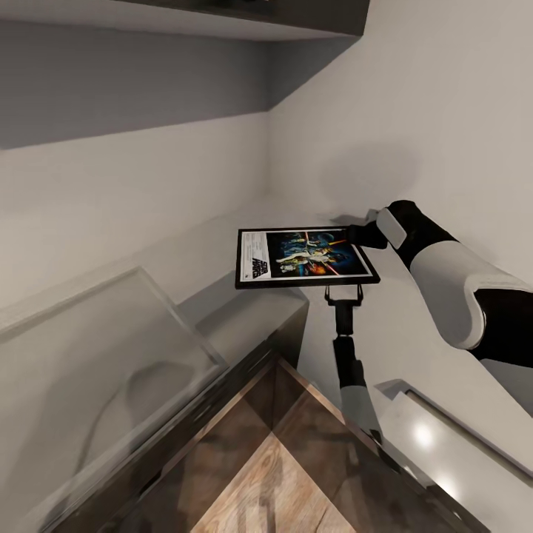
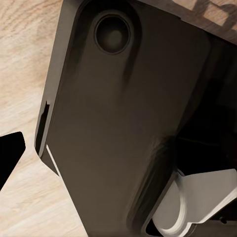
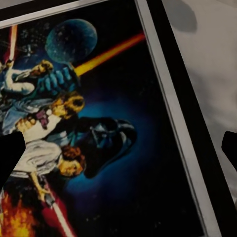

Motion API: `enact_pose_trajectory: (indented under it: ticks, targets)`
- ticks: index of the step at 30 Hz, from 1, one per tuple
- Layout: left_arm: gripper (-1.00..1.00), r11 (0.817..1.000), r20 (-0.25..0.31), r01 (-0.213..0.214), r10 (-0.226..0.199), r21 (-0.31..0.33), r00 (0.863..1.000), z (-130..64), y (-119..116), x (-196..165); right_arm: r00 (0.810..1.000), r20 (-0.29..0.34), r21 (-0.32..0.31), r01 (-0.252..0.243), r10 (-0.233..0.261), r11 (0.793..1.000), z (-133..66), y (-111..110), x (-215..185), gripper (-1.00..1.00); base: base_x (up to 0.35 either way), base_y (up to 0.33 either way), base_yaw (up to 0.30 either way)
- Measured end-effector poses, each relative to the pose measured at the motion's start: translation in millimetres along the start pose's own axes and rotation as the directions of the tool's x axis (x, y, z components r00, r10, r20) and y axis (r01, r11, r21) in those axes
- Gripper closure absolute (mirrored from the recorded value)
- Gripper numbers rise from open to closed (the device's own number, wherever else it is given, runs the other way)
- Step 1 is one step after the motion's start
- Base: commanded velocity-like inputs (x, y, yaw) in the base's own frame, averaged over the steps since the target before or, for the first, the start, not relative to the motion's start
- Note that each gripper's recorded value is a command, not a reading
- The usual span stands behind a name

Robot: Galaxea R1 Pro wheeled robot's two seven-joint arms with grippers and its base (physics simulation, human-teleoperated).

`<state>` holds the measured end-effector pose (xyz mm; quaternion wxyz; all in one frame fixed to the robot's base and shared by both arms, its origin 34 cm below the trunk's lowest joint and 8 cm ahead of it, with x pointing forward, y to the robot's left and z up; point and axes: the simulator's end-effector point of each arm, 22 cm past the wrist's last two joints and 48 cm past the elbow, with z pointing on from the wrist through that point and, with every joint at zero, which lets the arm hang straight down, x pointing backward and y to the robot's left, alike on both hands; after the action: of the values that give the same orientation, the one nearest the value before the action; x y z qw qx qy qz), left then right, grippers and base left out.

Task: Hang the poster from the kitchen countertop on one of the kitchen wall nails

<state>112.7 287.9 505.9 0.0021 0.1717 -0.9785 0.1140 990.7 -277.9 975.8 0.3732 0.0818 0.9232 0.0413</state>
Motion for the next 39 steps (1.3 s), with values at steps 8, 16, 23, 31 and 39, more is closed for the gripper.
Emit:
enact_pose_trajectory:
  ticks: [8, 16, 23, 31, 39]
  targets:
    - [-1.0, 1.0, 0.0, 0.0, 0.0, 0.0, 1.0, 0.0, 0, 0, 1.0, -0.009, 0.001, -0.001, 0.001, 1.0, 3.0, -1, 6, -1.0, 0.0, 0.0, 0.0]
    - [-1.0, 1.0, -0.002, 0.001, -0.001, 0.0, 1.0, -0.1, 0, 1, 1.0, -0.005, -0.02, -0.005, 0.005, 1.0, 7.7, 2, 11, -1.0, 0.0, 0.0, 0.0]
    - [-1.0, 1.0, -0.005, 0.001, -0.001, -0.002, 1.0, -0.2, 1, 2, 1.0, -0.006, -0.022, -0.005, 0.005, 1.0, 9.7, 2, 12, -1.0, 0.0, 0.0, 0.0]
    - [-1.0, 1.0, -0.005, 0.001, -0.001, -0.001, 1.0, -0.2, 1, 2, 1.0, -0.006, -0.021, -0.005, 0.005, 1.0, 10.0, 1, 12, -1.0, 0.0, 0.0, 0.0]
    - [-1.0, 1.0, -0.005, 0.001, -0.001, -0.002, 1.0, -0.2, 1, 2, 1.0, -0.001, 0.006, -0.014, 0.014, 1.0, 9.0, -19, 9, -1.0, 0.0, 0.0, 0.0]
